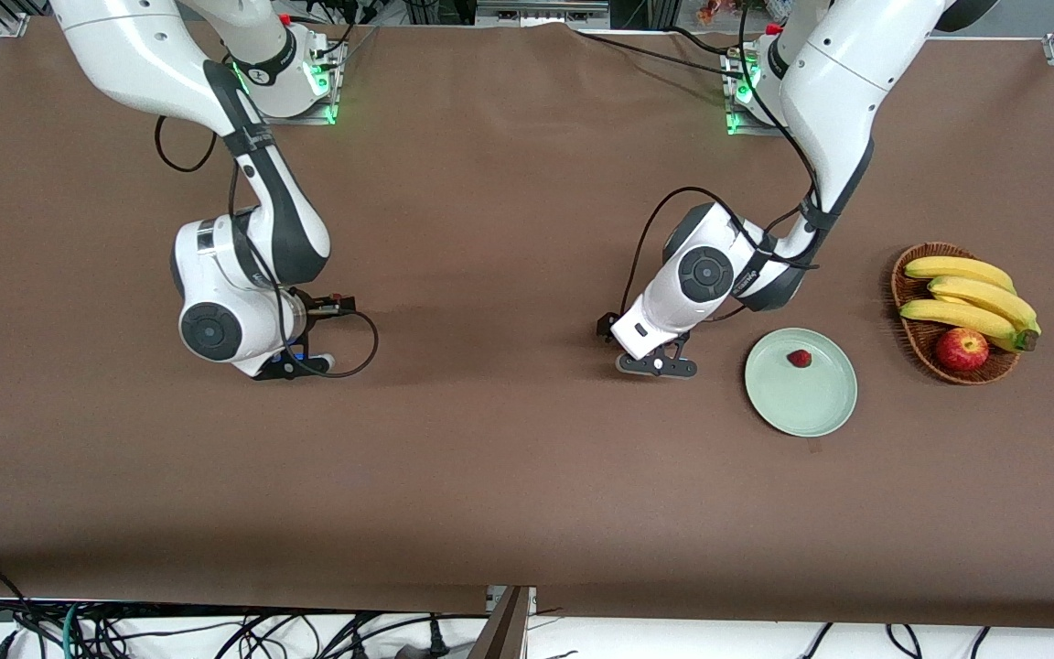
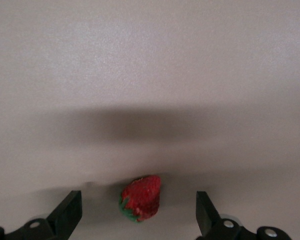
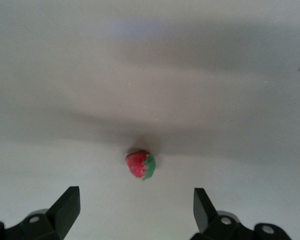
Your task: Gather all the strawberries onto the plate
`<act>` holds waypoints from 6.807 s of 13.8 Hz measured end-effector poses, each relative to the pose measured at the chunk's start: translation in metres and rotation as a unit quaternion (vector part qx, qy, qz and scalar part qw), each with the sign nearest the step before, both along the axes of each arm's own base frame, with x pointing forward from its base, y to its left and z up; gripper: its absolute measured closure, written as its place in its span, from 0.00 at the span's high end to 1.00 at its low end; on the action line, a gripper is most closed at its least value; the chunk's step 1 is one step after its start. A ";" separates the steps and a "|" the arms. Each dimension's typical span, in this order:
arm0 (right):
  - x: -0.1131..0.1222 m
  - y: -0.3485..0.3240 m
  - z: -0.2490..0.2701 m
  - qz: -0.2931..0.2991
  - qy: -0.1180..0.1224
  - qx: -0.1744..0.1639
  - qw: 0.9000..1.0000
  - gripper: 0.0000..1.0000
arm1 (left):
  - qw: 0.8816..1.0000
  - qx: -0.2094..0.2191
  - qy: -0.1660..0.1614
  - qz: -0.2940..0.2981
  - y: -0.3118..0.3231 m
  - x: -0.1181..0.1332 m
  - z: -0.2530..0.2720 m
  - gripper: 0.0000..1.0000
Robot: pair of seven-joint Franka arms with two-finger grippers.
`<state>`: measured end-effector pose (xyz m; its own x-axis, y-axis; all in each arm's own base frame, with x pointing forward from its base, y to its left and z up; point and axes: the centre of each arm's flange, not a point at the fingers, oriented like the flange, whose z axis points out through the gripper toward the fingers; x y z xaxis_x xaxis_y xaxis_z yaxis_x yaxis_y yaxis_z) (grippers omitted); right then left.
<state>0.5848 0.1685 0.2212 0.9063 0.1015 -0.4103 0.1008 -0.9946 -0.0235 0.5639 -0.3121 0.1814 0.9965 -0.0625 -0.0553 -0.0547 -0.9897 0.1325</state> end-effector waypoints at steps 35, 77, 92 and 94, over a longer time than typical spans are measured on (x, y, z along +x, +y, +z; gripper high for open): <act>-0.021 0.288 0.006 -0.148 -0.155 0.095 0.972 0.26 | 0.910 0.086 -0.045 -0.403 0.314 0.079 0.002 0.34; -0.015 -0.141 0.388 -0.052 -0.148 -0.011 0.988 1.00 | 0.999 -0.005 -0.013 0.031 -0.017 -0.008 0.001 0.74; -0.039 -0.162 0.414 -0.052 -0.149 -0.021 0.987 1.00 | 0.999 0.036 -0.024 0.026 0.003 0.011 0.013 0.37; -0.039 -0.162 0.413 -0.052 -0.149 -0.021 0.987 1.00 | 0.997 0.075 -0.014 0.025 0.020 0.017 0.038 0.37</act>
<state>0.5459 0.0063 0.6342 0.9919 -0.0098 -0.1263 -0.0057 -0.9994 0.0330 0.5809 -0.2924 0.2191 0.9994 -0.0054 -0.0327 -0.0060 -0.9998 -0.0176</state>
